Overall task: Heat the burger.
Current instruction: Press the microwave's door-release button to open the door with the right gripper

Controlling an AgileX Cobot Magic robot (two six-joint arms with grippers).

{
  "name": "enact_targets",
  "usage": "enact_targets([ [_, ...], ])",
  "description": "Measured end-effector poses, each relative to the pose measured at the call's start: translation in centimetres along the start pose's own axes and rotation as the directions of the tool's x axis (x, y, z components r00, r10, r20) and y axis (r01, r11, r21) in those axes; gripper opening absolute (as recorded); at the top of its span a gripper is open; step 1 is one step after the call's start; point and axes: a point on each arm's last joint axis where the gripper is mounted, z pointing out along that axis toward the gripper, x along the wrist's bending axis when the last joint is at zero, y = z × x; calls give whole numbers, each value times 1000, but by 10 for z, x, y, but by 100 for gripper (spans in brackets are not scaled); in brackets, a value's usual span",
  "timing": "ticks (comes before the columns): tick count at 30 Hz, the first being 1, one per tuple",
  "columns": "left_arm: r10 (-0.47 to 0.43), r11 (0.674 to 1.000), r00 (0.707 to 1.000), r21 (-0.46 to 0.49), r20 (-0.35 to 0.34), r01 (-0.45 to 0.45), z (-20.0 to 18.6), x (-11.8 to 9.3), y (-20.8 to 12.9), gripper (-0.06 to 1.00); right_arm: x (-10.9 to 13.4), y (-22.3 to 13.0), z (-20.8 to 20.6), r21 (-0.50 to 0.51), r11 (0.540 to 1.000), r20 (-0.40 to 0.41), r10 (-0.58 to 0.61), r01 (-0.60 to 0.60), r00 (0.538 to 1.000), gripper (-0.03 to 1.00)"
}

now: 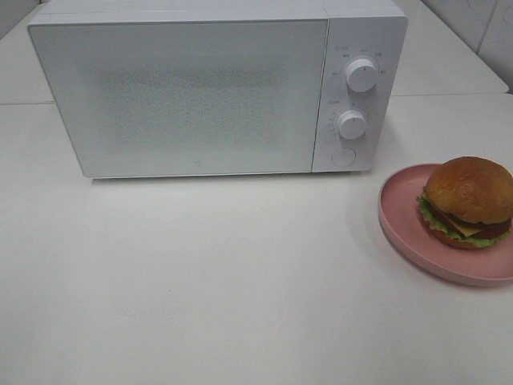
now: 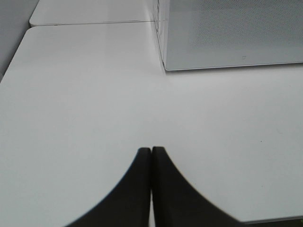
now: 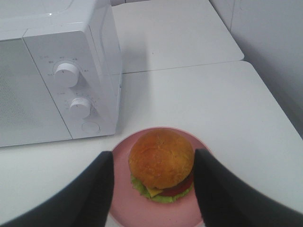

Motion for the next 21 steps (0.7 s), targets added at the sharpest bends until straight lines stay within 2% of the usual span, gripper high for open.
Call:
enact_targets([
  [10, 0, 1000, 1000, 0, 0, 0, 0, 0, 0, 0, -4, 17, 58, 9, 1000, 18, 10, -10, 1000, 51],
  [21, 0, 1000, 1000, 0, 0, 0, 0, 0, 0, 0, -8, 19, 116, 9, 1000, 38, 7, -7, 999, 51],
])
